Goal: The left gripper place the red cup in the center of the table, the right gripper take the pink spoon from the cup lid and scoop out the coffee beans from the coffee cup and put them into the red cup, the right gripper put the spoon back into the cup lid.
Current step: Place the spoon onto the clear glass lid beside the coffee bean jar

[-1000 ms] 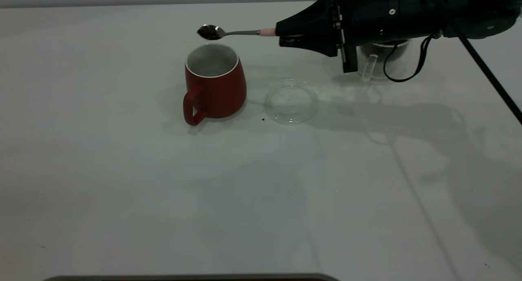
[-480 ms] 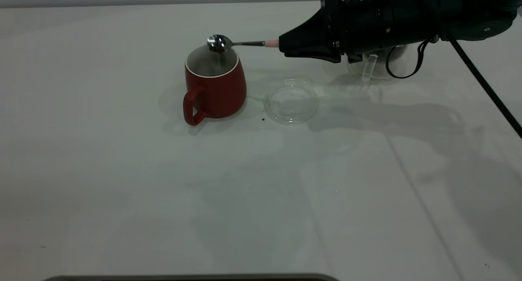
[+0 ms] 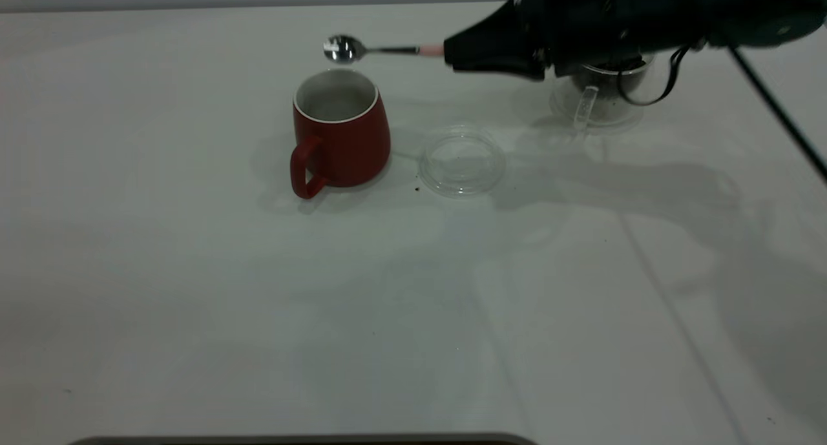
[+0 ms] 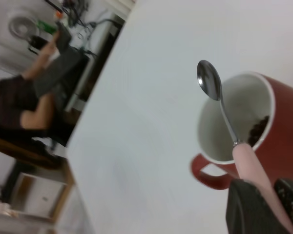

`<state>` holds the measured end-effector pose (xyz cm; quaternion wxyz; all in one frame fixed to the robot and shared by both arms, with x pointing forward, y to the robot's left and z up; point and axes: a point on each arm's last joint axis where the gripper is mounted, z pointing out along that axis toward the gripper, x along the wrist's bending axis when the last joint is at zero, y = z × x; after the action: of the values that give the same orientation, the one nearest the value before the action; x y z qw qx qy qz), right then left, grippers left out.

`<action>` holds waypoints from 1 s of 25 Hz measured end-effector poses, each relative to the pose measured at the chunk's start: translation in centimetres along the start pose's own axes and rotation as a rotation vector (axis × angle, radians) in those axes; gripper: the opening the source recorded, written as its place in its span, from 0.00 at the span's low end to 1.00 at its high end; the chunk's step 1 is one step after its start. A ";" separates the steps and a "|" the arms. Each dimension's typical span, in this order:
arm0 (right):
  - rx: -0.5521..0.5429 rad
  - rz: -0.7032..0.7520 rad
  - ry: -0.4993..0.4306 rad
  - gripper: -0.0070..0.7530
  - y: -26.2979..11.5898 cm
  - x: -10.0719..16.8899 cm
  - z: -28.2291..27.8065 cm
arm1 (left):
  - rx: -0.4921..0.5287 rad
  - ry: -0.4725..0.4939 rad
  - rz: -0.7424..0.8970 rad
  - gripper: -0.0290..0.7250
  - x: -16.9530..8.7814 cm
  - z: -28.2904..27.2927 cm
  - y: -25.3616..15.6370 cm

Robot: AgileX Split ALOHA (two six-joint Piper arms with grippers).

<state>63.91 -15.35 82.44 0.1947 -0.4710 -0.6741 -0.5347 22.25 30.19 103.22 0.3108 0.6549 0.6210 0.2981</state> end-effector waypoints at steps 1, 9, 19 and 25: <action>-0.008 0.040 -0.002 0.14 0.3 0.5 -0.8 | 0.000 0.000 -0.001 0.79 0.0 0.0 0.0; -0.083 0.412 -0.088 0.14 -2.8 0.7 -8.6 | 0.000 0.000 -0.001 0.79 0.0 0.0 0.0; -0.103 0.611 -0.159 0.14 -8.4 -2.6 -10.9 | 0.000 0.000 -0.001 0.79 0.0 0.0 0.0; -0.094 0.644 -0.160 0.14 -8.8 -5.6 -9.3 | 0.000 0.000 -0.001 0.79 0.0 0.0 0.0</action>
<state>56.92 -26.02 76.69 0.2780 -0.7088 -0.4785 -0.4375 22.25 30.19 103.22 0.3109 0.6547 0.6213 0.2979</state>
